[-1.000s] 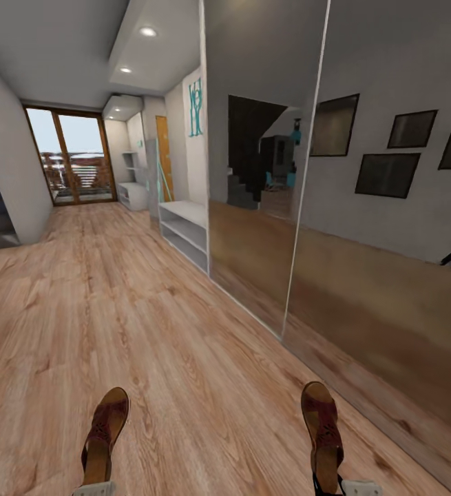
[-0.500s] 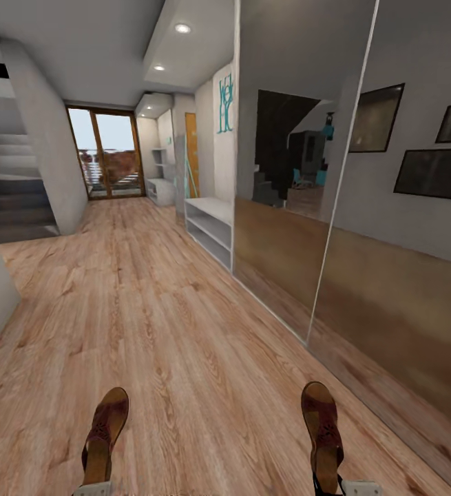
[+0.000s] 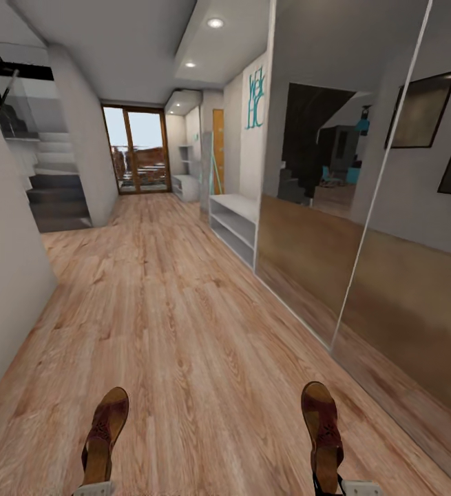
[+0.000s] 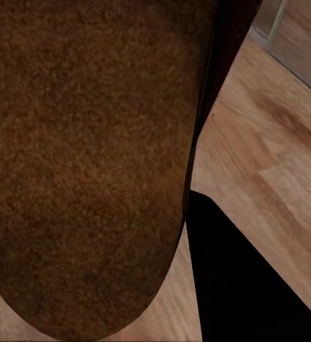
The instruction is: Pick up the two gym shoes and the two sandals from the corridor floor and place them onto the hallstand (shoe rack) in the corridor, making sure they are on the rack and not on the floor. Arrange them so the two gym shoes are next to each other and the two sandals are next to each other.
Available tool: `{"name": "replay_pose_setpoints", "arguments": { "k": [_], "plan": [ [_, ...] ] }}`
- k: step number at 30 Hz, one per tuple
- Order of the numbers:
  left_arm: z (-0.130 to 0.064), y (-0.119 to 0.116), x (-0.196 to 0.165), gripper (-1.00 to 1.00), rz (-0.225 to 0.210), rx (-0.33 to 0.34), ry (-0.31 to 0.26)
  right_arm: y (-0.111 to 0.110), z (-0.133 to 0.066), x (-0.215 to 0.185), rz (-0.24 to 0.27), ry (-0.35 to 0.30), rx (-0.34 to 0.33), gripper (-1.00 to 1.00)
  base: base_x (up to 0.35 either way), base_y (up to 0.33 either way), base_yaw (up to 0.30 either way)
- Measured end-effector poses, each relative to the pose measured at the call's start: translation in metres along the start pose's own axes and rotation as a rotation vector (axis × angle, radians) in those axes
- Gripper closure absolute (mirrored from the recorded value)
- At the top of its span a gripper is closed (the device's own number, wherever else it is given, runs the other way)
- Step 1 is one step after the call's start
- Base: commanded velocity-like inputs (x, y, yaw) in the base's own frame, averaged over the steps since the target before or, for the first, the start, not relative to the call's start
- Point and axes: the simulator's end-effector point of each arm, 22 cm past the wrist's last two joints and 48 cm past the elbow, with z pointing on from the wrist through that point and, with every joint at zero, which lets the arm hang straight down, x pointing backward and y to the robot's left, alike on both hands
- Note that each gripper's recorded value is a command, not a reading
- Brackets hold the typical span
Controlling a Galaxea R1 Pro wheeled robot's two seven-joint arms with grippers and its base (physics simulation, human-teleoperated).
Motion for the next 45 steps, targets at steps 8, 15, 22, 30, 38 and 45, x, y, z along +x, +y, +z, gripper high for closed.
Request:
{"name": "replay_pose_setpoints", "arguments": {
  "k": [8, 15, 22, 30, 38, 45],
  "plan": [
    [0.000, 0.000, 0.001, 1.00, 0.000, -0.001, 0.001, 0.000, 0.000, 0.001, 0.000, 0.002, 0.000, 1.00, 0.263, 0.000, 0.270],
    [0.000, 0.001, 0.001, 1.00, -0.001, -0.004, 0.001, 0.000, 0.000, 0.001, 0.000, 0.002, 0.000, 1.00, 0.335, 0.000, 0.279],
    [0.000, 0.001, 0.001, 1.00, -0.002, -0.004, 0.001, 0.000, 0.000, 0.001, 0.000, 0.003, 0.000, 1.00, 0.338, 0.000, 0.279],
    [0.000, 0.002, 0.003, 1.00, -0.001, -0.005, 0.006, 0.000, 0.000, 0.003, -0.001, 0.007, 0.000, 1.00, 0.338, 0.000, 0.276],
    [0.000, 0.002, 0.006, 1.00, -0.001, -0.005, 0.014, 0.000, -0.001, 0.007, -0.001, 0.015, -0.001, 1.00, 0.338, 0.000, 0.225],
    [0.000, 0.002, 0.010, 1.00, 0.000, -0.006, 0.022, 0.000, -0.001, 0.010, -0.002, 0.023, -0.001, 1.00, 0.338, 0.000, 0.192]
  ]
}}
